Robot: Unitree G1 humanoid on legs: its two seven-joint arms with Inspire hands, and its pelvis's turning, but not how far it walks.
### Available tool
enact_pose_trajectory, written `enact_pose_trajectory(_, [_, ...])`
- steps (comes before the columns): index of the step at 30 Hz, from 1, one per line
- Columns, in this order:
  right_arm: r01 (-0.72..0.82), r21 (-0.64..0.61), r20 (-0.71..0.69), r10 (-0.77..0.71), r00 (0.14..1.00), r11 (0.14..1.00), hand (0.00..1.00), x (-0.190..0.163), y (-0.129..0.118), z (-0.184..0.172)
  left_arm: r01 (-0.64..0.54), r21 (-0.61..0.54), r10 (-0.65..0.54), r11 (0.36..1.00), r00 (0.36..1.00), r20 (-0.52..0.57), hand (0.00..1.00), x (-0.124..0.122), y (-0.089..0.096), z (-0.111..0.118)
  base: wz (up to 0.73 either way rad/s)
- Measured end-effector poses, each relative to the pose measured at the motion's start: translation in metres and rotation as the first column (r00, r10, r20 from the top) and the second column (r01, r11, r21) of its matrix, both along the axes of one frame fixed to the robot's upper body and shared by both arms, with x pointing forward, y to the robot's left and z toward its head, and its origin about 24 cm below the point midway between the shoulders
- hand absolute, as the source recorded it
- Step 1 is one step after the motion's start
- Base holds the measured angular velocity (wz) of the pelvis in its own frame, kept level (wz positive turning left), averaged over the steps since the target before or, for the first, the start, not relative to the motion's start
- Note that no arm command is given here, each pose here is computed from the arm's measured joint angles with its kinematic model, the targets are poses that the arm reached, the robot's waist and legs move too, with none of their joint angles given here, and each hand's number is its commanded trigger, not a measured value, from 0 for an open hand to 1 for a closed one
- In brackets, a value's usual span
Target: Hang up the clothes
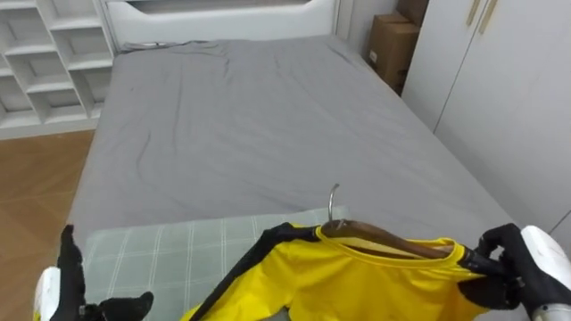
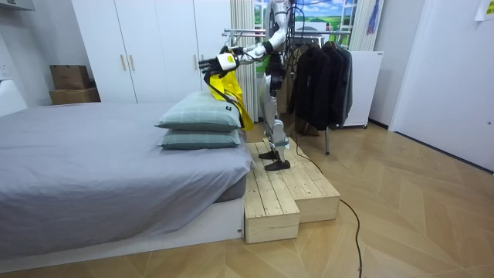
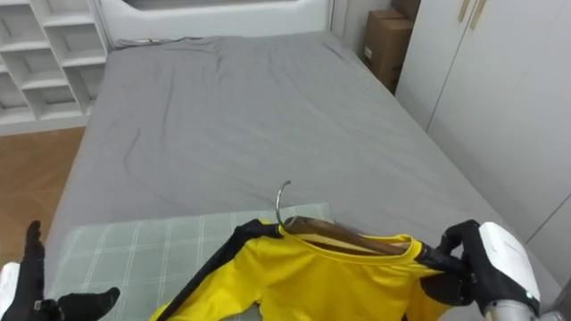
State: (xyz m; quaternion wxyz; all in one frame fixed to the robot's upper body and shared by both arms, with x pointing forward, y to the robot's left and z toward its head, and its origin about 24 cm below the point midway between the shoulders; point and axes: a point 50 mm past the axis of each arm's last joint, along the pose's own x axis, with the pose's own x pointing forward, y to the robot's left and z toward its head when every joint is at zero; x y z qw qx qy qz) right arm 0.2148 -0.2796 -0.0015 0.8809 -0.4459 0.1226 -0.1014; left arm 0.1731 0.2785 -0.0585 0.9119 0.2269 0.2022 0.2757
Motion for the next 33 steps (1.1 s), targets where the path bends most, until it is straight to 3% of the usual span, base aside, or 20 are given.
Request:
enact_pose_trajectory(8, [0.034,-0.05,-0.006,-0.034,0.999,0.998,1.0,-0.008,-0.007,0.002,-0.207,-0.021,0.193,0.978,0.94,-0.282,0.0,-0.08,0.023,-0.045,-0.01])
enact_pose_trajectory(17, [0.045,-0.06,0.026,-0.043,0.999,0.997,1.0,-0.009,-0.009,0.011,-0.326,0.004,0.283,0.945,0.815,-0.505,0.0,-0.15,0.025,-0.069,0.03])
enact_pose_trajectory(29, [0.055,-0.069,0.047,-0.052,0.998,0.996,1.0,-0.007,-0.008,0.018,-0.38,-0.012,0.268,0.925,0.673,-0.689,0.0,-0.195,0.015,-0.082,0.01])
enact_pose_trajectory(33, [0.064,-0.059,0.041,-0.061,0.997,0.996,1.0,-0.008,-0.009,0.017,-0.388,-0.012,0.264,0.921,0.648,-0.714,0.0,-0.2,0.014,-0.084,0.0])
